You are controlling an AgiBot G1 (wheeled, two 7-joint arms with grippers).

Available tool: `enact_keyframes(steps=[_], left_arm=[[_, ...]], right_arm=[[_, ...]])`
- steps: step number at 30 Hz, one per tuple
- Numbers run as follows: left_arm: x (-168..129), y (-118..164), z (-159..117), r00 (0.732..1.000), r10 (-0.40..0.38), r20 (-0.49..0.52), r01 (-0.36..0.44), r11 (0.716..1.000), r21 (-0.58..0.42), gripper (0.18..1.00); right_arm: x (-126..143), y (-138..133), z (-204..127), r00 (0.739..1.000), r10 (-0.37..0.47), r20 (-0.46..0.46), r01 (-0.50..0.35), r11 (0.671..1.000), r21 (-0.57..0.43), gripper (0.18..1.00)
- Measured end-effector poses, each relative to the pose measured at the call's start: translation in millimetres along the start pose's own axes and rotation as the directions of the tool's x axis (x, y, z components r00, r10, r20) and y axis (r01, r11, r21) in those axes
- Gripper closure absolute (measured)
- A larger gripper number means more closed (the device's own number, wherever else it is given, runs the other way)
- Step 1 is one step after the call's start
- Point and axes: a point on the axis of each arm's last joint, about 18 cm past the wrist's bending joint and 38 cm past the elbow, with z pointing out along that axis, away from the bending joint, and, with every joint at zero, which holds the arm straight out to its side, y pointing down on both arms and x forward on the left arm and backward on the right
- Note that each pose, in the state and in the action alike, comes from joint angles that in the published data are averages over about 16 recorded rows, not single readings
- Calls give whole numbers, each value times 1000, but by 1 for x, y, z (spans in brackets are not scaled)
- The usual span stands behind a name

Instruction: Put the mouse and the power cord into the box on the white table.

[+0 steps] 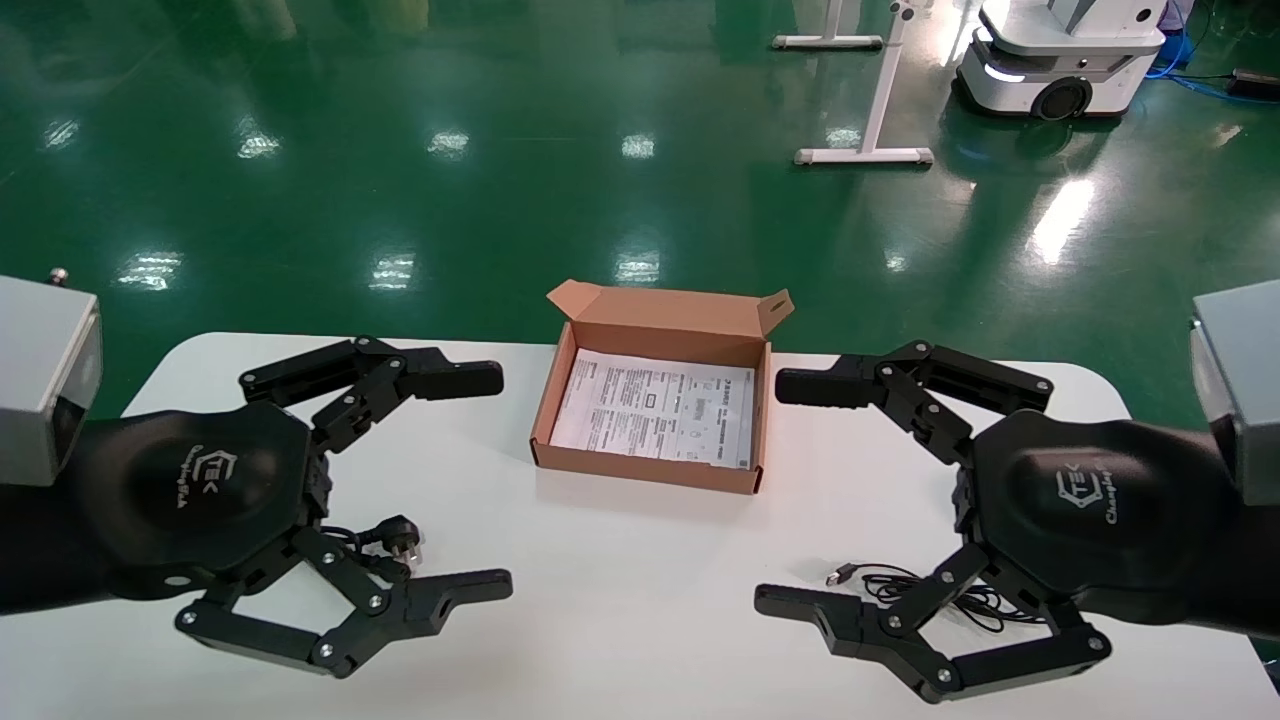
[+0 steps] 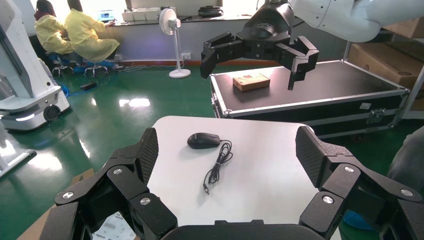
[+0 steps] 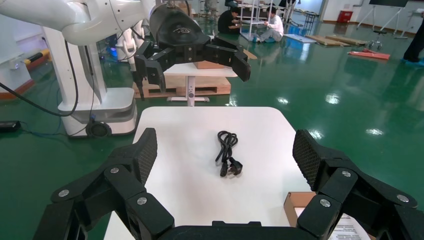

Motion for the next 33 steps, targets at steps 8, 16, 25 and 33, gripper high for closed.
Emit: enact_keyframes(steps=[8,16,25,33], left_arm=[[0,0,0,1000,0,0,0,1000,0,184],[0,0,0,1000,0,0,0,1000,0,184],[4,5,5,999,-16,-33,15,1000,-27,184],[-3,24,22,993,-57,-100,37,981,-193,184]], right_arm=[[0,0,0,1000,0,0,0,1000,0,178],[0,0,0,1000,0,0,0,1000,0,178],[0,1,-1,1000,-7,-2,7,1000,-10,178],[4,19,-13,996,-94,-3,93,987,-132,178]])
